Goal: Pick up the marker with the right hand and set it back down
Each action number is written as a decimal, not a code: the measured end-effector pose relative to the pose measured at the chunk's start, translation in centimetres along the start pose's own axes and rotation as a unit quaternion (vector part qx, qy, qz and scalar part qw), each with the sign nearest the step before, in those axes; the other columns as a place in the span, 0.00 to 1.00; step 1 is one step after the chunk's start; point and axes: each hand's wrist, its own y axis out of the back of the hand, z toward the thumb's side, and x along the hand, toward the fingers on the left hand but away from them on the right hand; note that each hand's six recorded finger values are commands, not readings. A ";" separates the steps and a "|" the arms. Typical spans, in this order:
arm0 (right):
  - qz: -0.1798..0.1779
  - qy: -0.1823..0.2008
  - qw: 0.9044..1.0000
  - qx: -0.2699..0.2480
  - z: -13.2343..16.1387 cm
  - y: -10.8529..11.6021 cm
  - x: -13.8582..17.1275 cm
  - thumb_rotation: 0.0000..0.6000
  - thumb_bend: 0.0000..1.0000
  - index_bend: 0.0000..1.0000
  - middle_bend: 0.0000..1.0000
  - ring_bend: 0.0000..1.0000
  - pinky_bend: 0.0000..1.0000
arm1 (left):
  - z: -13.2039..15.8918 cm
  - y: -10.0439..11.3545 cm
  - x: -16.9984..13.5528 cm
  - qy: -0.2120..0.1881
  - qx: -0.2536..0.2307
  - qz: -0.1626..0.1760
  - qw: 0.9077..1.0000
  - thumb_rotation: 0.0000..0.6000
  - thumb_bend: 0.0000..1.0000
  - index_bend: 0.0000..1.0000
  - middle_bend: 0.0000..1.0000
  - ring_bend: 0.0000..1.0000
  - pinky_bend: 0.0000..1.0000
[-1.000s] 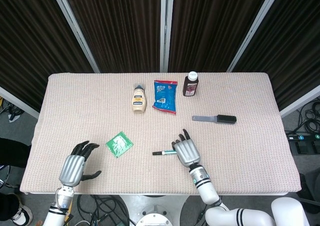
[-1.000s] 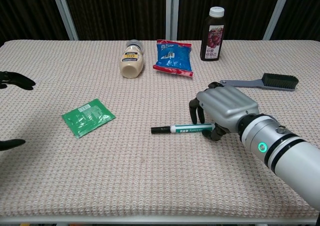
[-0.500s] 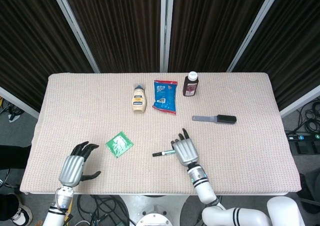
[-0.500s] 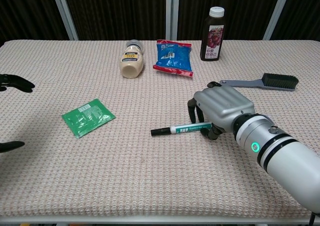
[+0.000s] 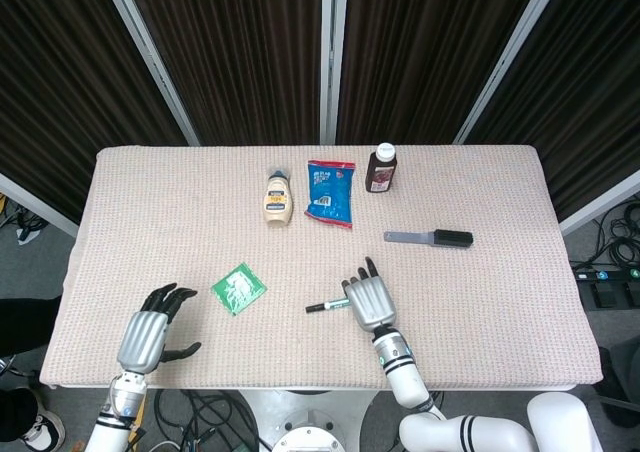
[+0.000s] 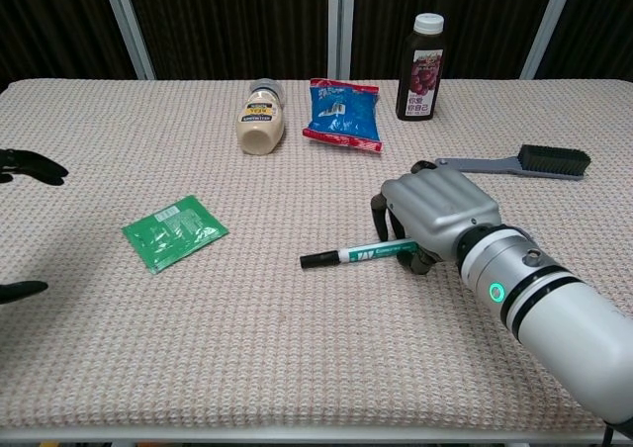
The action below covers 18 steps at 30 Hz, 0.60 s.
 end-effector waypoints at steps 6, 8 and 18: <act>-0.020 -0.009 1.000 -0.015 -0.7 0.9 0.1 1.00 0.33 0.61 0.58 0.27 0.13 | 0.0 0.0 0.1 0.001 -0.001 0.001 1.000 1.00 0.08 0.22 0.21 0.11 0.16; -0.030 -0.013 0.999 -0.020 -1.1 1.5 0.2 1.00 0.33 0.62 0.58 0.27 0.13 | 0.0 0.0 0.3 0.003 0.000 0.002 1.000 1.00 0.09 0.23 0.21 0.11 0.16; -0.078 -0.045 0.996 -0.023 -4.2 4.8 0.5 1.00 0.33 0.62 0.58 0.27 0.14 | 1.5 1.0 3.1 0.000 -0.010 0.014 1.000 1.00 0.09 0.23 0.21 0.13 0.25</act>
